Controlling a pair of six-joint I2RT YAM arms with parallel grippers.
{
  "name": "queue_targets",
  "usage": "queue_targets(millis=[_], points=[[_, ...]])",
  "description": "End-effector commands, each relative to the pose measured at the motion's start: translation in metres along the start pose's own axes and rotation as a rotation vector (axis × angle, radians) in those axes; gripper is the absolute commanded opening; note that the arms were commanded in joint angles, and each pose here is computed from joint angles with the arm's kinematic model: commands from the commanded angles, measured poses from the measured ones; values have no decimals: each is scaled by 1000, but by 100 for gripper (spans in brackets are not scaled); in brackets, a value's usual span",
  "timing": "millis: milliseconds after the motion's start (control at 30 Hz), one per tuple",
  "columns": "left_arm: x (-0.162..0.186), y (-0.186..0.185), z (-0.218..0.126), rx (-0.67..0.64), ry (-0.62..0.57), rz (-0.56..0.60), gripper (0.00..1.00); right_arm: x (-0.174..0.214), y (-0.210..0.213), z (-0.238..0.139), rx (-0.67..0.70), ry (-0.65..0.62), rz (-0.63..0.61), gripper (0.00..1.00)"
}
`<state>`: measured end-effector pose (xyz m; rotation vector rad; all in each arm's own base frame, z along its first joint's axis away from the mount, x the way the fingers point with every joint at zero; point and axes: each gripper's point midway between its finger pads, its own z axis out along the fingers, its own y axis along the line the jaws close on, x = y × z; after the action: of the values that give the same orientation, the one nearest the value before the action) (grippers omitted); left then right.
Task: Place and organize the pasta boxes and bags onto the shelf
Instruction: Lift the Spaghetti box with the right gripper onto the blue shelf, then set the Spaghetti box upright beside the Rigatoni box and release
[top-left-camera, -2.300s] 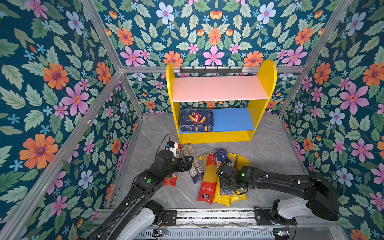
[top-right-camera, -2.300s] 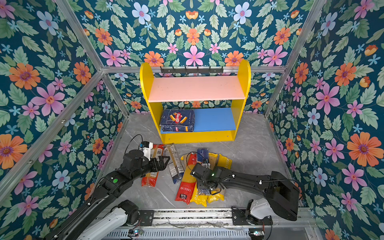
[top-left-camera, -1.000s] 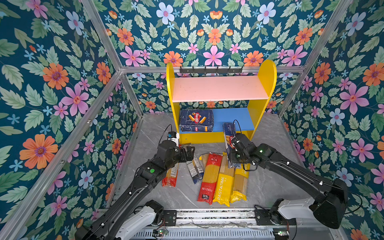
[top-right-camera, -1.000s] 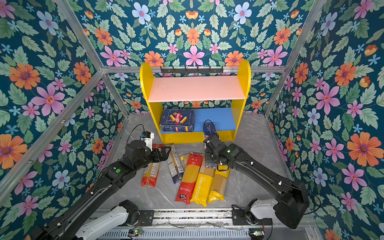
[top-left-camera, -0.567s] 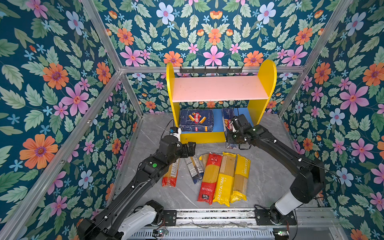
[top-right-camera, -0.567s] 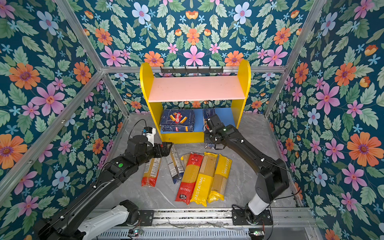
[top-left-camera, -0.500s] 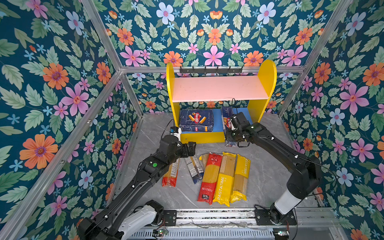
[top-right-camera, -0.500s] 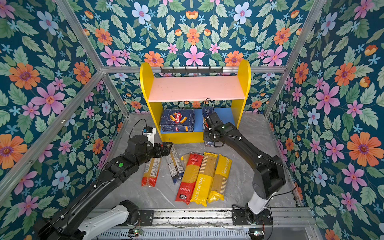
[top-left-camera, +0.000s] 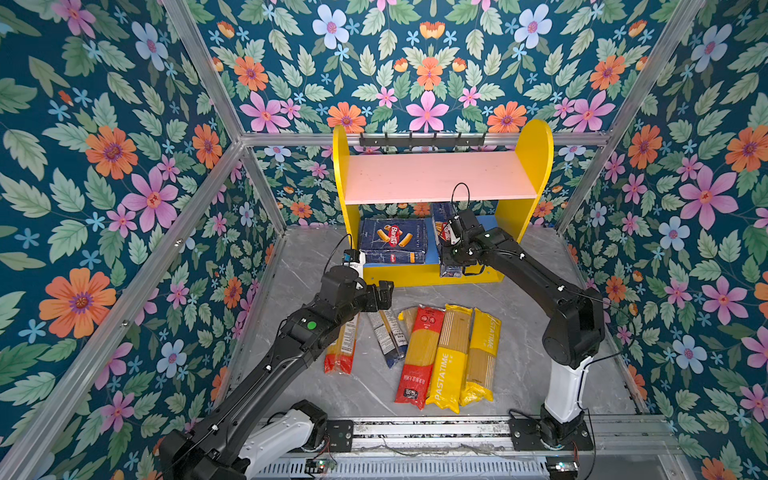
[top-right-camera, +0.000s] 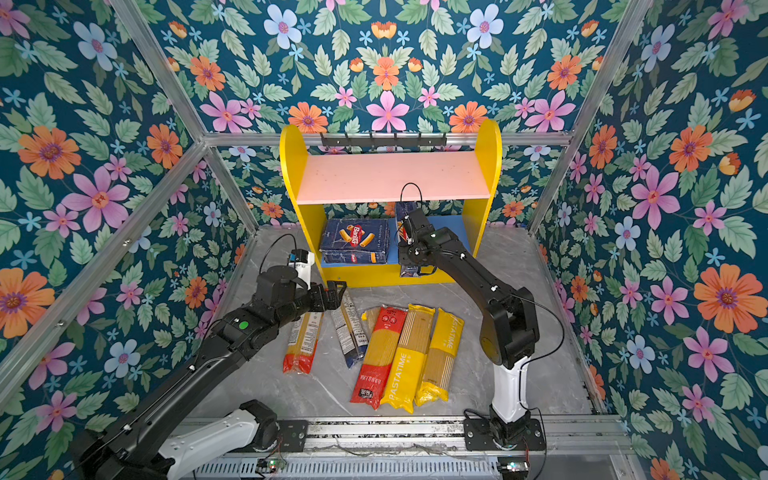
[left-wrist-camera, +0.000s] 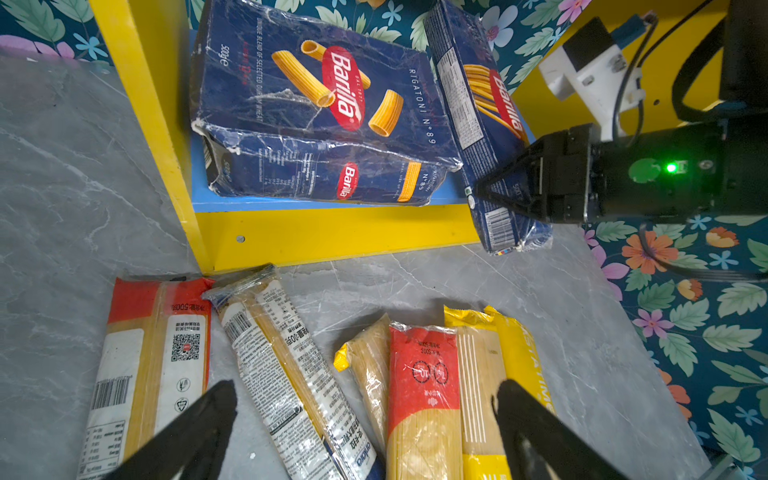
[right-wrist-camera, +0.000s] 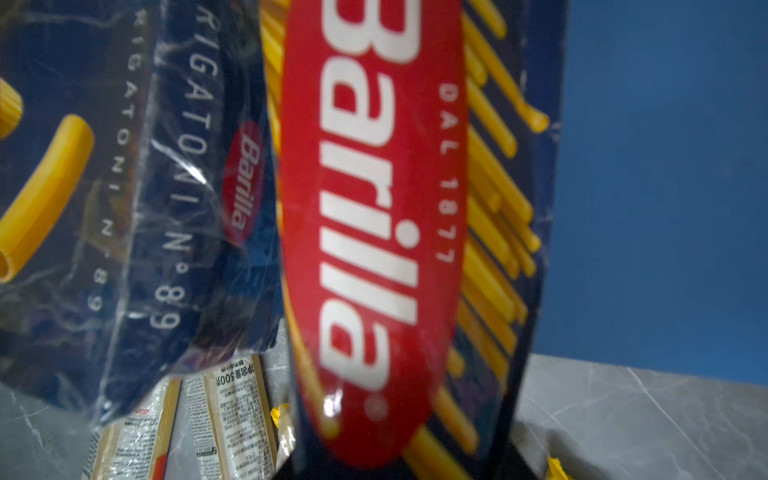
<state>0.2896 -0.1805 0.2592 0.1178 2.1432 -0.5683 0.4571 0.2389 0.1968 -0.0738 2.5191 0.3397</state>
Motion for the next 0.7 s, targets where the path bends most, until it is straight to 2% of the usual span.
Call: queue_targets(millis=[0, 333, 667], points=[[-4, -2, -1, 7, -11, 14, 100, -25, 4, -2, -15, -77, 2, 40], [-2, 0, -5, 5, -14, 16, 100, -26, 14, 7, -57, -49, 21, 53], [2, 3, -13, 2, -22, 10, 100, -15, 15, -7, -81, -21, 26, 65]])
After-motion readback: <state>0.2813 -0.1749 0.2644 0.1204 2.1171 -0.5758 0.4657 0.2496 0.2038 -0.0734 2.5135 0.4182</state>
